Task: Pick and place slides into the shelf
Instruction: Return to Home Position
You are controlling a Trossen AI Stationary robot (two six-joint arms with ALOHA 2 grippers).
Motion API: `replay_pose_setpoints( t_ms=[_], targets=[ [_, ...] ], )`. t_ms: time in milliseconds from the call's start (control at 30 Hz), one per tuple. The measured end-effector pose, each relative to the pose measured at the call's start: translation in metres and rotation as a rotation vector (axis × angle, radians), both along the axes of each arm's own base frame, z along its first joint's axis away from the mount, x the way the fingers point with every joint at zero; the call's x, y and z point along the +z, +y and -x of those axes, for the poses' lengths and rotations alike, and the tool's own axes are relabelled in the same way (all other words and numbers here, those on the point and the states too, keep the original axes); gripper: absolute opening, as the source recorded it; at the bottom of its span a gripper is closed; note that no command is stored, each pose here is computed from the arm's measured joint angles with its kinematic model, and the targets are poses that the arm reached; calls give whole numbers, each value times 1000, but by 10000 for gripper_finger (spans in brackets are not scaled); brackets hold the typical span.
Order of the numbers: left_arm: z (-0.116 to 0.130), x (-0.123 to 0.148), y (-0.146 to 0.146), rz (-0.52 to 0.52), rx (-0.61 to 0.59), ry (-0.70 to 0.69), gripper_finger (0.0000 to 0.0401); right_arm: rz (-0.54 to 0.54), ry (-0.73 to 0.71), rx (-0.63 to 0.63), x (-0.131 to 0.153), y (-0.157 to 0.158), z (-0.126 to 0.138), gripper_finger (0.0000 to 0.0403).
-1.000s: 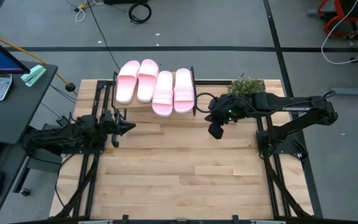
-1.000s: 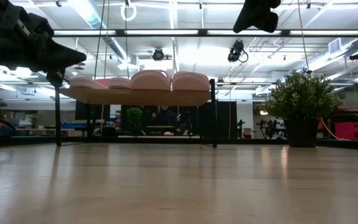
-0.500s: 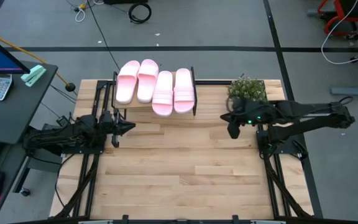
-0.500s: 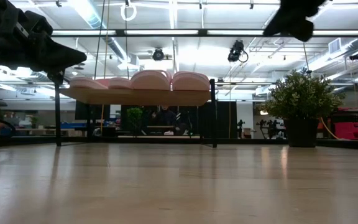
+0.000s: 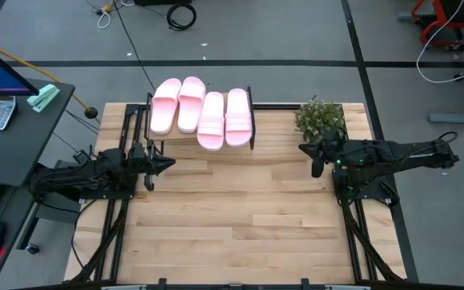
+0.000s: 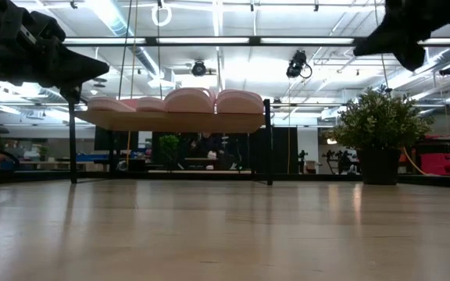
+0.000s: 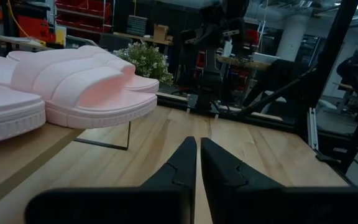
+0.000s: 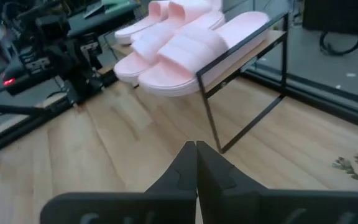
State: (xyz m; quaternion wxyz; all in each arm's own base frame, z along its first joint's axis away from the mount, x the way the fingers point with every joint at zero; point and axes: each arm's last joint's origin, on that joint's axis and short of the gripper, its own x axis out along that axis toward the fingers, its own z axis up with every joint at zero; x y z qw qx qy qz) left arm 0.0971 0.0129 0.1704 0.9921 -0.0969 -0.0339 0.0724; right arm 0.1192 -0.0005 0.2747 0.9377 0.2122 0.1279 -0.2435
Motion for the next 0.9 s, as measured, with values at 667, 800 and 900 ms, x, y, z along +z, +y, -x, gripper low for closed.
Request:
replay_pose_setpoints(
  t_ms=[667, 800, 900],
  targets=[
    [0, 0, 0, -1, 0, -3, 22, 21, -364, 53, -69, 0, 12, 0],
    [0, 0, 0, -1, 0, -3, 30, 7, -467, 96, -81, 1, 10, 0],
    [0, 0, 0, -1, 0, -3, 34, -3, -566, 127, -87, 2, 11, 0]
  ],
)
